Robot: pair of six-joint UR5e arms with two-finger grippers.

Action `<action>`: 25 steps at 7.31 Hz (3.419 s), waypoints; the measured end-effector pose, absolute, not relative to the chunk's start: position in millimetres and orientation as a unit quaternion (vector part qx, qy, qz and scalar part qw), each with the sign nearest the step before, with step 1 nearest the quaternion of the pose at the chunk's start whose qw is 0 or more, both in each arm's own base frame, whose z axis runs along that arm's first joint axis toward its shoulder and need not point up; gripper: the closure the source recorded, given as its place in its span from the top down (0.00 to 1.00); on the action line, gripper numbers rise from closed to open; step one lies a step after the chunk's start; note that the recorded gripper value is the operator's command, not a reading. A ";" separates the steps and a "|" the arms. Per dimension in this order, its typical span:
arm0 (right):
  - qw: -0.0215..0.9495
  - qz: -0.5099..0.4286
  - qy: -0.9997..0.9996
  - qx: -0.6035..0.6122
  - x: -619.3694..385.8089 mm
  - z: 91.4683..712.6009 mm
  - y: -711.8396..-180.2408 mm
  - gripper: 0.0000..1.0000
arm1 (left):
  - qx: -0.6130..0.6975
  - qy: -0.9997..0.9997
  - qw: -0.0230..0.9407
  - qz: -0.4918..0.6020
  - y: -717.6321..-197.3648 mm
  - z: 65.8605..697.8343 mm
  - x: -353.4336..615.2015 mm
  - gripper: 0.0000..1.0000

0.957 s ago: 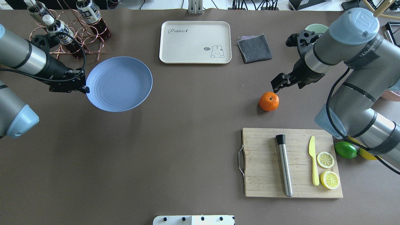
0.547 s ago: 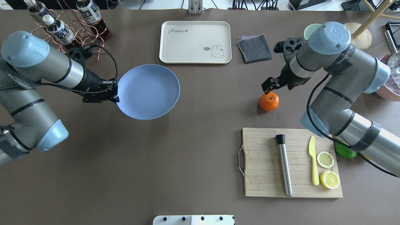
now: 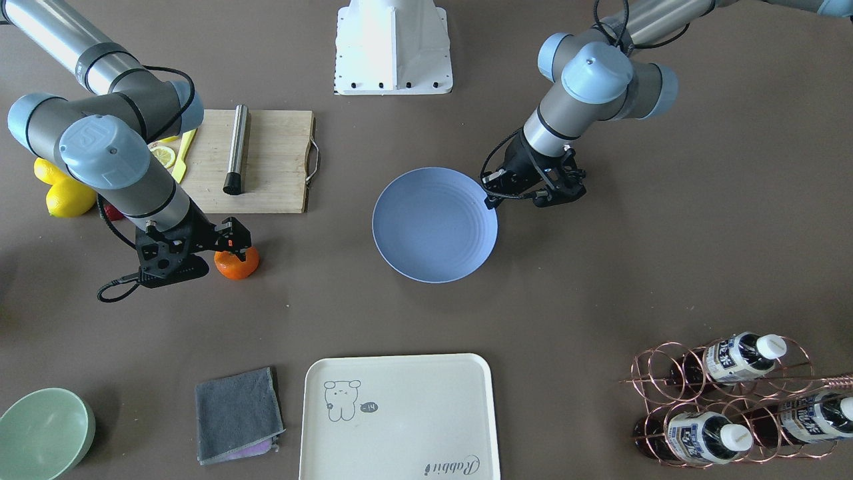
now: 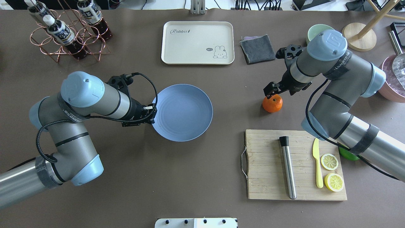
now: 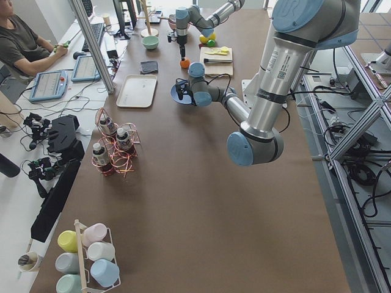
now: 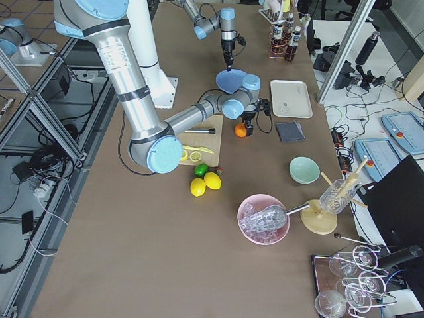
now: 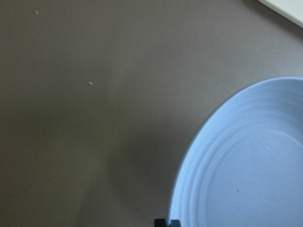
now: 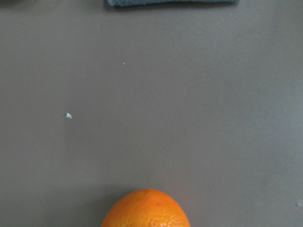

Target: Pick orange to plate

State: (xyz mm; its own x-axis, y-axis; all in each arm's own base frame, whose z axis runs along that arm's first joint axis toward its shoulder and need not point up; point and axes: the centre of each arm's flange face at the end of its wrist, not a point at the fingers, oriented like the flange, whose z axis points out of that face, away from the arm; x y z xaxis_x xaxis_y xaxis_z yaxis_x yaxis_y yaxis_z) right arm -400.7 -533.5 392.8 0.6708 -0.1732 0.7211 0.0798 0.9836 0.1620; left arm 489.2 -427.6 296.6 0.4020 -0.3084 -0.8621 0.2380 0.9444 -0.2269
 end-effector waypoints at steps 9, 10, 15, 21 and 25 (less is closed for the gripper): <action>0.905 -0.073 -0.417 0.046 -446.2 359.4 -509.2 0.00 | -0.031 0.528 0.829 -0.182 -406.9 279.0 511.3 0.97; 0.898 -0.062 -0.432 0.052 -452.6 328.2 -513.0 0.00 | -0.030 0.530 0.827 -0.183 -422.0 280.7 490.0 0.97; 0.891 0.018 -0.453 0.037 -589.5 167.9 -450.5 0.00 | 0.026 0.465 0.880 -0.098 -485.7 416.8 351.1 0.97; 0.901 0.015 -0.431 0.044 -638.5 193.7 -430.0 1.00 | 0.033 0.458 0.884 -0.092 -491.1 431.3 332.7 0.97; 0.893 0.016 -0.450 0.027 -518.4 241.3 -482.2 1.00 | 0.028 0.468 0.879 -0.091 -514.7 448.1 263.1 0.97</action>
State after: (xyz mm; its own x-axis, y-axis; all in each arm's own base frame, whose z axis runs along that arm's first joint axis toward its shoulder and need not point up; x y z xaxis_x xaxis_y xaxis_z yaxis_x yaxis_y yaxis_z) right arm -518.4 -482.2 241.3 0.5948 0.0048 0.8039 -0.0540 0.9980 0.0340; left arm 263.1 -514.7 448.1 0.5459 -0.1340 -0.8271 0.1860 0.9819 -0.0363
